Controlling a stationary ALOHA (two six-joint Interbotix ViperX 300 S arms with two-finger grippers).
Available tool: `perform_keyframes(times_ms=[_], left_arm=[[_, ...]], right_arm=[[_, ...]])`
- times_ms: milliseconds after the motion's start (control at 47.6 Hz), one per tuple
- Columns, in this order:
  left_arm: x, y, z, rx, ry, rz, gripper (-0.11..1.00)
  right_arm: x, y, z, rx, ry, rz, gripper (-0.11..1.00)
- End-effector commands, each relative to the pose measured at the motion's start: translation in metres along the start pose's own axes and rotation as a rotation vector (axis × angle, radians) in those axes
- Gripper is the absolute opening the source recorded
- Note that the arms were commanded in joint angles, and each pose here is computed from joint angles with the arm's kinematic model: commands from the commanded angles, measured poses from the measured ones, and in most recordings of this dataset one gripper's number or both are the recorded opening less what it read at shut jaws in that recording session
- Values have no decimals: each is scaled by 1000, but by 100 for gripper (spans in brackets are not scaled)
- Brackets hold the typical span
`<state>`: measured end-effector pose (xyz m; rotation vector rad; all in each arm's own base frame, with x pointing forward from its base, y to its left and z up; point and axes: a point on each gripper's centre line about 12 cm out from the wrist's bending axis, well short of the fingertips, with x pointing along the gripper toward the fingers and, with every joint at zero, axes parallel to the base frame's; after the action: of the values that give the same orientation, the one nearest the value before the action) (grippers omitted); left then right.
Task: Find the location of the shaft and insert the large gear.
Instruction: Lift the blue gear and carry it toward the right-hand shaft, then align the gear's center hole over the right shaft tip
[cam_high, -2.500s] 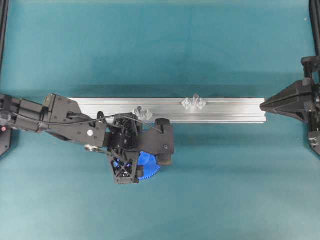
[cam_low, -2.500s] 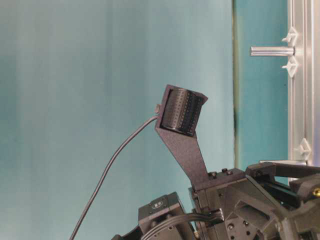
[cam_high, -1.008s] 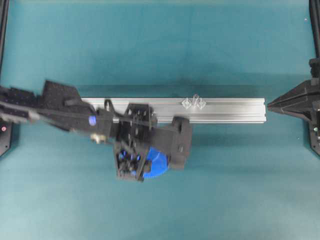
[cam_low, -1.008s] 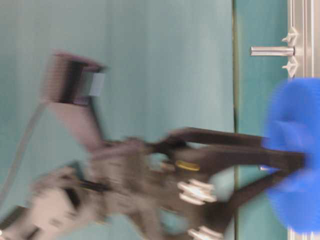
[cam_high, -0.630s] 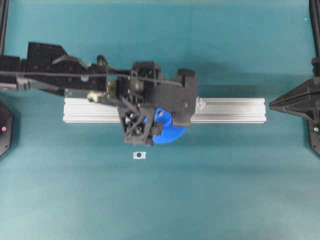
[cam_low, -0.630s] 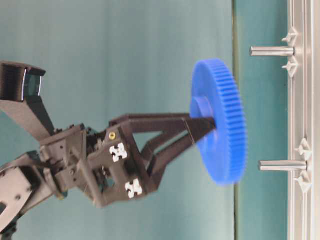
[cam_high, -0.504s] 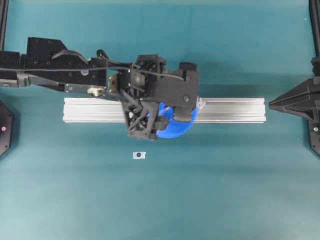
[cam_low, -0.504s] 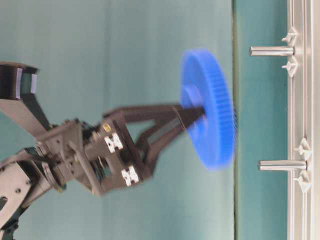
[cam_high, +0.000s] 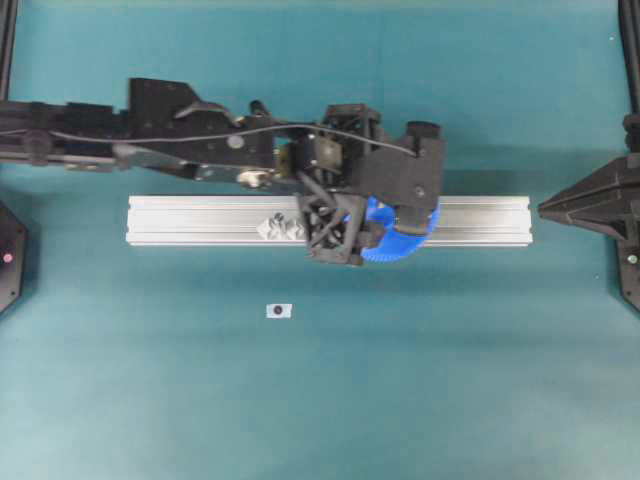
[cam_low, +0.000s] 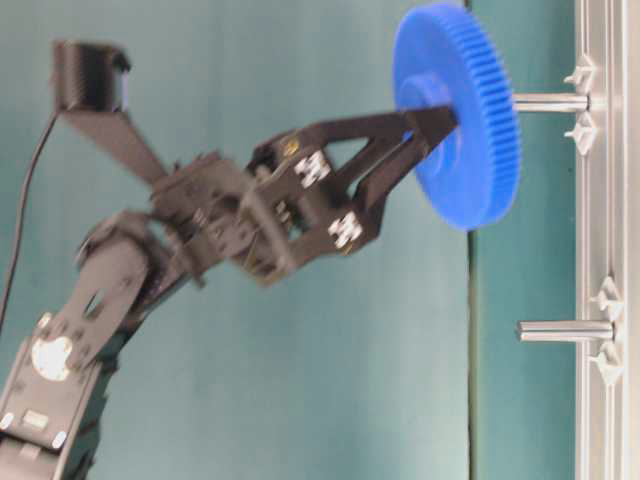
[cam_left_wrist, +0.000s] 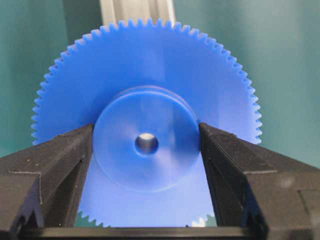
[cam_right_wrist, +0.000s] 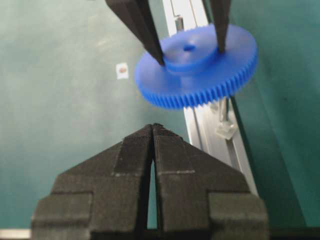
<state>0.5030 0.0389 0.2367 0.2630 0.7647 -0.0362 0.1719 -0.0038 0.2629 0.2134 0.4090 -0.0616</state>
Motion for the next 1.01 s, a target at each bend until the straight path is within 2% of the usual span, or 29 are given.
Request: perform_keyframes(times_ms=[0, 546, 987], left_arm=[[-10, 13, 22, 4, -67, 31, 71], [19, 15, 6, 9, -14, 25, 71], [18, 24, 1, -1, 24, 27, 71]], right_arm=[[-1, 0, 4, 10, -13, 0, 5], [-4, 1, 5, 11, -27, 4, 5], [-5, 1, 5, 13, -32, 5, 5]])
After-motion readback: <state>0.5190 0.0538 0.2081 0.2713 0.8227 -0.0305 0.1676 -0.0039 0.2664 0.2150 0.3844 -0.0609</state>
